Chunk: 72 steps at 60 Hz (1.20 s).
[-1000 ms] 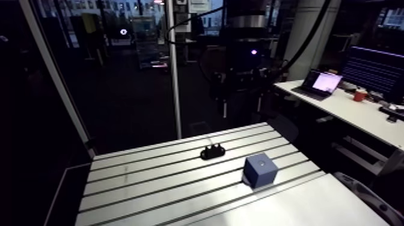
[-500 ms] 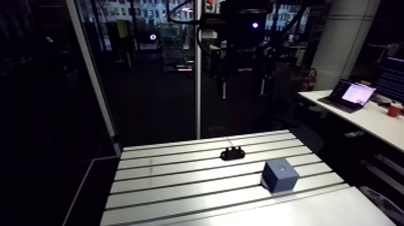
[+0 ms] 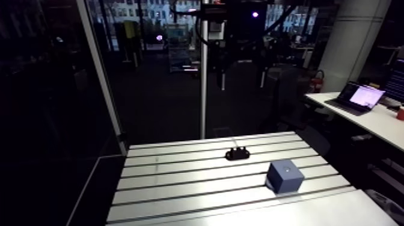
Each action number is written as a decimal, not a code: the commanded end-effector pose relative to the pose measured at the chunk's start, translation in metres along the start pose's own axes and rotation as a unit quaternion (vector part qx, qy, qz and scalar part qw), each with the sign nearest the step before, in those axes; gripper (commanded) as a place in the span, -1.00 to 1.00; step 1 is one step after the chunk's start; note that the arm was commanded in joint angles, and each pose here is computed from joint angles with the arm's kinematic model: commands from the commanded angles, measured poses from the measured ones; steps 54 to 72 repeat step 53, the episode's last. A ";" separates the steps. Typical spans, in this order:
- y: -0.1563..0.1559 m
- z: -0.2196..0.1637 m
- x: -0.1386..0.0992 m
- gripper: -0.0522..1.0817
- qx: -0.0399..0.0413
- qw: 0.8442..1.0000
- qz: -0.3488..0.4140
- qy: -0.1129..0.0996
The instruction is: Pick up the M10 bolt and insert it into the hex recess until seated.
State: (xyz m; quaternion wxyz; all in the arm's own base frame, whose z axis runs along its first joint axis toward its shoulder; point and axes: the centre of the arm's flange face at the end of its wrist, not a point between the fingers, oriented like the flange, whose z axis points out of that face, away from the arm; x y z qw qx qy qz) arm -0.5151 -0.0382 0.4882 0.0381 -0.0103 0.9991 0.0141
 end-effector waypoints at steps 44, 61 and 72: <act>-0.038 0.002 0.012 -0.90 0.013 1.000 -0.017 -0.005; -0.042 0.004 0.012 -0.90 0.012 1.000 -0.021 -0.007; -0.042 0.004 0.012 -0.90 0.012 1.000 -0.021 -0.007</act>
